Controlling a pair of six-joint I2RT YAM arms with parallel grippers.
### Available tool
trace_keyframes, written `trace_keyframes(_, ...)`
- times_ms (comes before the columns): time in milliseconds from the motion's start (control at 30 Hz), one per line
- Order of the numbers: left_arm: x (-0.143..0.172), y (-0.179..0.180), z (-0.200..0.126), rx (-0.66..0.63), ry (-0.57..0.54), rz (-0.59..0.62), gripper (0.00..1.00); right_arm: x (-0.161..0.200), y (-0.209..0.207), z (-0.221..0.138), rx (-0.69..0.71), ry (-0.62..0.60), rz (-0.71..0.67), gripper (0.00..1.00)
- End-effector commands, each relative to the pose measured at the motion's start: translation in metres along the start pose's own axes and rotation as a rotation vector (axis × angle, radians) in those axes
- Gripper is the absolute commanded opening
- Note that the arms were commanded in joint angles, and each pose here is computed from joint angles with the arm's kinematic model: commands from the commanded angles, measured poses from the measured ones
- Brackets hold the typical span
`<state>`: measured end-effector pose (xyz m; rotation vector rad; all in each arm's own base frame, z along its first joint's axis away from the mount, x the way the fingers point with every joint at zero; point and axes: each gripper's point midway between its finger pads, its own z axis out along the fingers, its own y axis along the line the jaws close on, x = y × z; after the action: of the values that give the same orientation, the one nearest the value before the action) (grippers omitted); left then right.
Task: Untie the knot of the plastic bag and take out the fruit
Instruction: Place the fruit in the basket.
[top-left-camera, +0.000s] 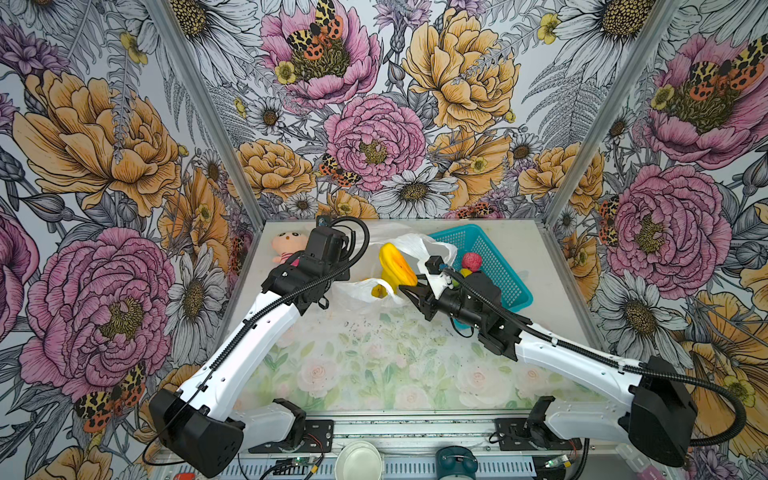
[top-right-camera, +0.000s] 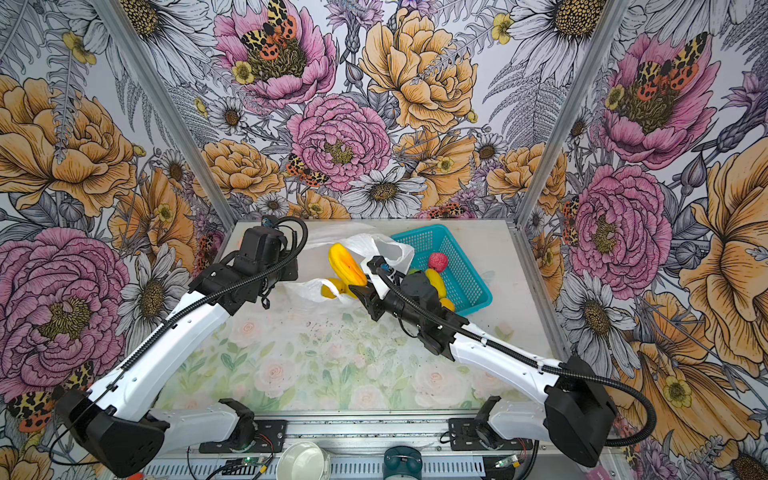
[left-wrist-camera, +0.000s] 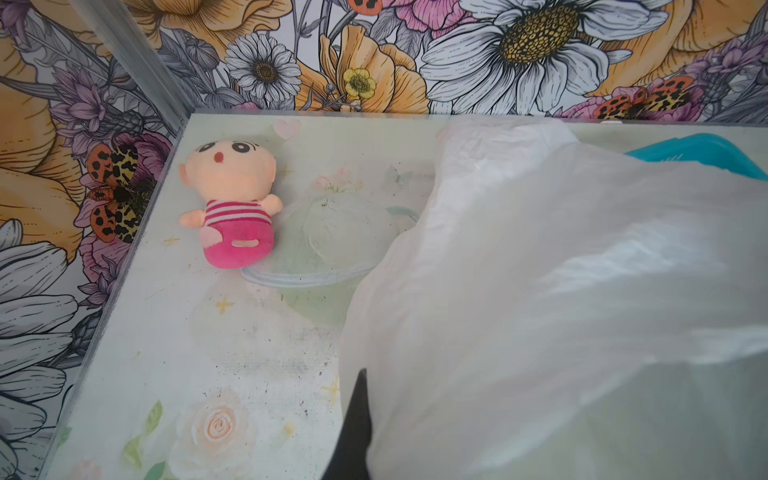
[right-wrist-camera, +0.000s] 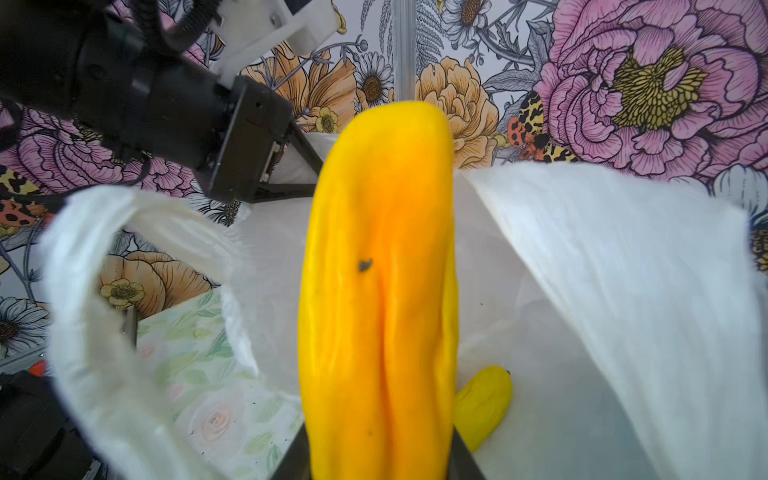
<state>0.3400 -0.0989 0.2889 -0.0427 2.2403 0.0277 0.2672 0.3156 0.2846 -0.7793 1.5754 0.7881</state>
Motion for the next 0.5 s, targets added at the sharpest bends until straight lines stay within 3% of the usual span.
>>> trace_keyframes(0, -0.023, 0.007, -0.008, -0.029, -0.058, 0.000, 0.00, -0.023, 0.011, -0.029, -0.023, -0.095, -0.031, 0.00)
trace_keyframes(133, -0.038, 0.012, -0.014, -0.040, -0.092, -0.021, 0.00, -0.032, -0.014, -0.063, 0.115, -0.151, -0.006, 0.00)
trace_keyframes(300, -0.070, 0.026, -0.034, 0.055, -0.142, -0.162, 0.00, -0.024, -0.078, -0.098, 0.399, -0.172, 0.103, 0.00)
trace_keyframes(467, -0.108, 0.038, -0.059, -0.046, -0.257, -0.082, 0.00, 0.004, -0.142, -0.117, 0.616, -0.115, 0.251, 0.00)
